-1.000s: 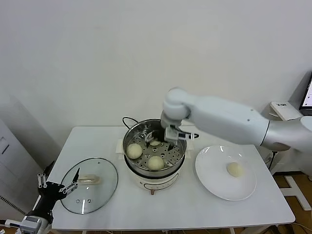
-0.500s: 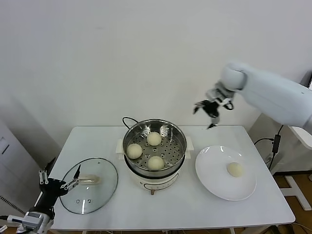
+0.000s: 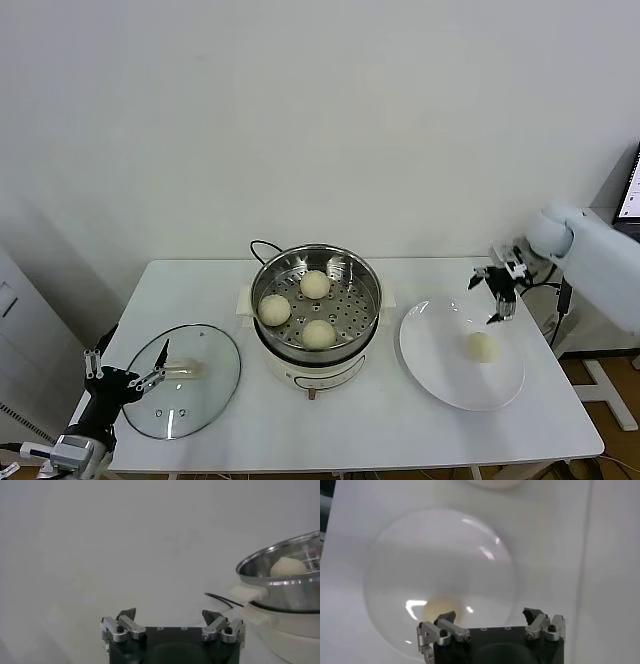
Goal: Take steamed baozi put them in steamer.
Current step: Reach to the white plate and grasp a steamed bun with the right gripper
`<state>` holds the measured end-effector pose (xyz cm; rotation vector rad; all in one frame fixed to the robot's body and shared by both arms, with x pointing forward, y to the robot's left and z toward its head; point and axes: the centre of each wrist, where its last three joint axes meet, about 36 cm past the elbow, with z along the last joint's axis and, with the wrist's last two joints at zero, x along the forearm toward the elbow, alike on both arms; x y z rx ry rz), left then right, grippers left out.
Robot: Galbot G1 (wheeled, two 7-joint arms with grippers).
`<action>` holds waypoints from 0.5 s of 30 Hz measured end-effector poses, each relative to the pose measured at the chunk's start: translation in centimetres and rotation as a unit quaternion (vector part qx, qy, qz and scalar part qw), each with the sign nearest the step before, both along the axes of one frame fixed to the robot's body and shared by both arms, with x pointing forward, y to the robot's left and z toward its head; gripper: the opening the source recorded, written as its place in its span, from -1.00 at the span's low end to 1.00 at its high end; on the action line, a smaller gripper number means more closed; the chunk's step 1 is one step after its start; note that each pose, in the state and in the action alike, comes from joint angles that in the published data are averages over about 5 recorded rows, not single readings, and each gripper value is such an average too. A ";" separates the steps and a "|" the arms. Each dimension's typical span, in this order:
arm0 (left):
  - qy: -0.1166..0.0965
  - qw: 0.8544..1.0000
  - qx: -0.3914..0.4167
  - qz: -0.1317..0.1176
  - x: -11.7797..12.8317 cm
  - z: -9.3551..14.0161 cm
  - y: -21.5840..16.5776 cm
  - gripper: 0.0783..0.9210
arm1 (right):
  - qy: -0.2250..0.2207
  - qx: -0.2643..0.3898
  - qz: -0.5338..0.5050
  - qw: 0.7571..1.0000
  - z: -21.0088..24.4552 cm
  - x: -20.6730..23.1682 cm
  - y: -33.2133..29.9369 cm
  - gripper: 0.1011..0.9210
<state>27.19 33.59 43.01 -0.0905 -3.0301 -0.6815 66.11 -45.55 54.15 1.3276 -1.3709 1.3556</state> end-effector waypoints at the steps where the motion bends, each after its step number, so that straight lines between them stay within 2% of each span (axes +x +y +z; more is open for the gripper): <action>1: 0.000 1.000 0.000 0.000 0.0 0.0 0.0 0.77 | 0.003 0.000 -0.003 1.000 -0.6 -0.3 -0.2 0.76; 15: 0.005 1.000 0.003 0.003 -0.4 -0.2 -0.2 0.77 | 0.023 0.002 -0.029 0.999 -6.4 -2.1 -1.2 0.76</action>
